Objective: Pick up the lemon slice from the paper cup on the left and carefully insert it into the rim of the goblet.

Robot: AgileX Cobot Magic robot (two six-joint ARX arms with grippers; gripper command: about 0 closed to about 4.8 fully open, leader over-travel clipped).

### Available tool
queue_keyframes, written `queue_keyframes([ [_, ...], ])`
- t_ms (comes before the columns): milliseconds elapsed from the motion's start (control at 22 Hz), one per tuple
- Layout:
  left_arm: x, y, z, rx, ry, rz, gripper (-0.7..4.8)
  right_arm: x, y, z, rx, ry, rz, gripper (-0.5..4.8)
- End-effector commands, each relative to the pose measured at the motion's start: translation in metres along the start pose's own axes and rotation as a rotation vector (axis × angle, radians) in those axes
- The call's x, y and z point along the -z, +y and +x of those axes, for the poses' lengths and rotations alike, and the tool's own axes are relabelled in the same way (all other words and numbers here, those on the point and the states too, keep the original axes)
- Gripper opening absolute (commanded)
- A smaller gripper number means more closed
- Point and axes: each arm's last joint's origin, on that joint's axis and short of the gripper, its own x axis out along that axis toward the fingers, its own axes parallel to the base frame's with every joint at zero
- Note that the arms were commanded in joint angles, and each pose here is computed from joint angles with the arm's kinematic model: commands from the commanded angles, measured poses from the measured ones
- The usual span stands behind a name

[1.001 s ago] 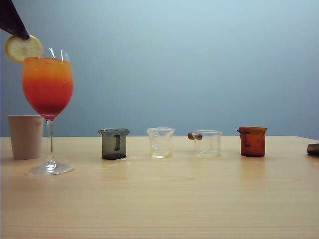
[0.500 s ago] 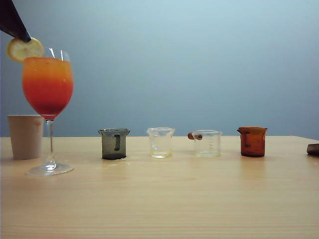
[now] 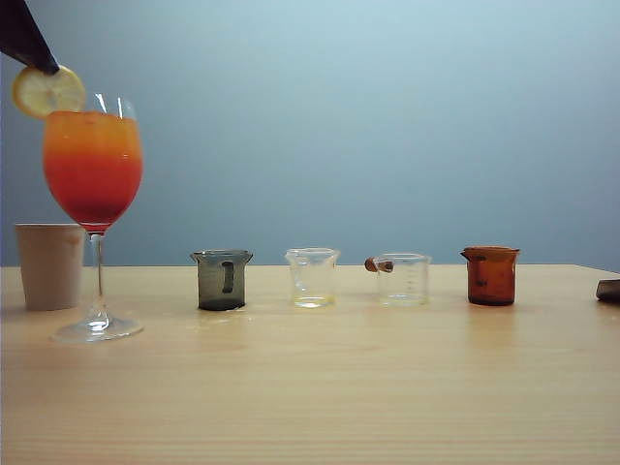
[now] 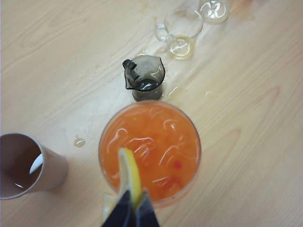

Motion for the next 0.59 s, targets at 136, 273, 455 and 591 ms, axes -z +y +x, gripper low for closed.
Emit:
queue_keyframes([
  [136, -0.0019, -0.0002, -0.0025, -0.006, -0.015, 0.007, -0.05, -0.0051, 0.0009, -0.0014, -0.004, -0.027, -0.012, -0.02],
  [273, -0.0019, -0.0001, -0.0025, -0.006, -0.015, 0.007, 0.05, -0.0051, 0.0009, -0.0014, -0.004, -0.027, -0.012, -0.02],
  [455, -0.0019, -0.0001, -0.0025, -0.006, -0.015, 0.007, 0.61, -0.0051, 0.0009, -0.0014, -0.004, -0.027, -0.012, -0.02],
  [591, -0.0019, -0.0001, -0.0025, -0.006, -0.015, 0.007, 0.62, -0.0051, 0.0009, -0.0014, -0.004, -0.027, -0.012, -0.02],
])
